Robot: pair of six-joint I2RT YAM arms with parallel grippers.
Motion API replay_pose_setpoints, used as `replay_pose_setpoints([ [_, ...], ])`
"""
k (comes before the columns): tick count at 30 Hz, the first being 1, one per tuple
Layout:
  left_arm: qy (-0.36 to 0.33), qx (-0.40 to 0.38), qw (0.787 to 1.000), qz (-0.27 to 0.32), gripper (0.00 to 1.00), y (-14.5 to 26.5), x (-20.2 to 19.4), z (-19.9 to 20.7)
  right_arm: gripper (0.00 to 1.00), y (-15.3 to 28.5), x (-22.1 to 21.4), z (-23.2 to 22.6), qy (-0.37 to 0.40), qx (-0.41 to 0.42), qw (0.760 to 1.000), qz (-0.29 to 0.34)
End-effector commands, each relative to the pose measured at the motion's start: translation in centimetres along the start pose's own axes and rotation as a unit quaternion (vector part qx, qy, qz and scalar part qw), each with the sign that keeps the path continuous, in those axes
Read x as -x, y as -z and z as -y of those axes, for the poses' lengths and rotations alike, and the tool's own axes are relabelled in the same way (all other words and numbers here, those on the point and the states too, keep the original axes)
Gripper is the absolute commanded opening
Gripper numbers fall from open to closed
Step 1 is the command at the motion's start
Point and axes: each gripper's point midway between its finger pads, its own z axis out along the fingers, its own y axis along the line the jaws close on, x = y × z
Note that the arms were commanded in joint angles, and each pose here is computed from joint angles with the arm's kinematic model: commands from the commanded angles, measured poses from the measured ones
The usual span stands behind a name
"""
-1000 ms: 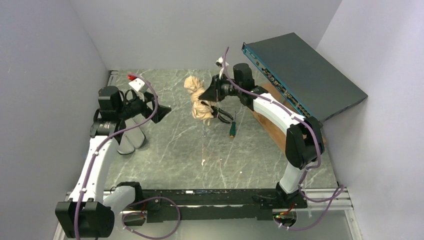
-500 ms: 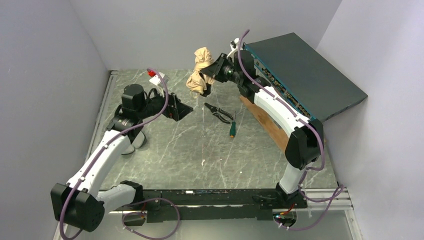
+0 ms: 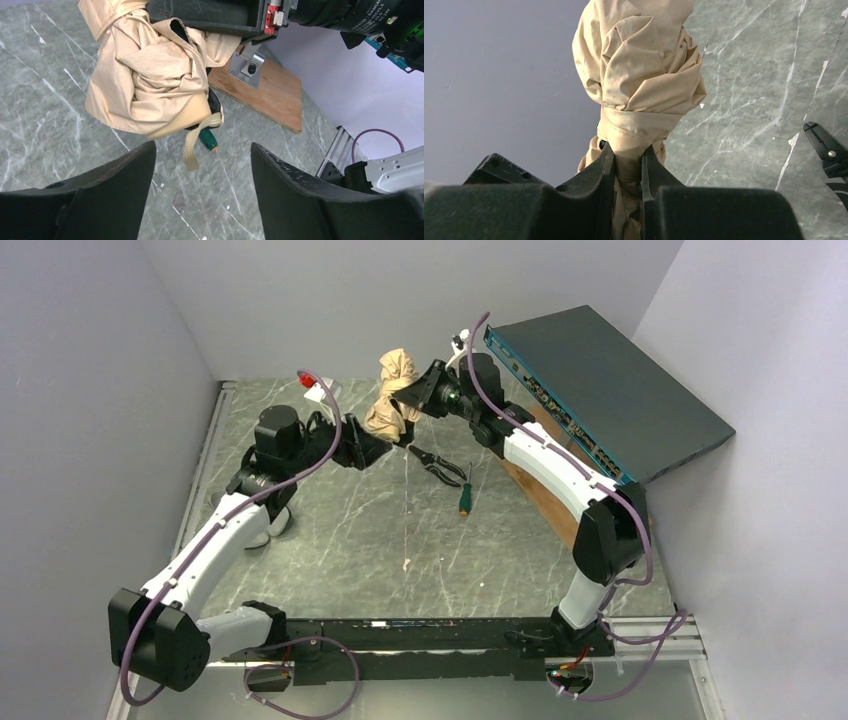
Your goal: Open the umbrella
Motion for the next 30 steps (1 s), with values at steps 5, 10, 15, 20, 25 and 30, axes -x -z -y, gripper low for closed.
replay_pose_setpoints([
  [5, -0.006, -0.051, 0.998, 0.034, 0.58, -1.0, 2.4, 1.7, 0.0, 2.9, 4.2, -6.9, 0.013, 0.105, 0.992, 0.066],
  [10, 0.007, -0.059, 0.998, 0.037, 0.54, -1.4, 2.5, 1.9, 0.0, 2.8, 4.1, -6.6, 0.009, 0.103, 0.993, 0.064],
  [15, -0.014, -0.101, 0.994, 0.041, 0.24, -1.2, 2.6, 3.2, 0.0, 2.7, 3.5, -6.5, 0.002, 0.108, 0.993, 0.056],
  [20, -0.111, -0.138, 0.984, 0.002, 0.0, -0.5, 1.2, 5.0, 0.0, 2.2, 5.2, -6.0, 0.01, 0.096, 0.992, 0.08],
  [25, -0.182, -0.18, 0.961, -0.103, 0.0, 1.0, -5.0, 5.2, 0.0, 1.9, 11.2, -7.0, 0.019, 0.099, 0.984, 0.148],
  [30, -0.237, -0.252, 0.912, -0.222, 0.0, 5.0, -13.6, 6.0, 0.0, 3.1, 19.4, -9.7, 0.053, 0.125, 0.959, 0.247],
])
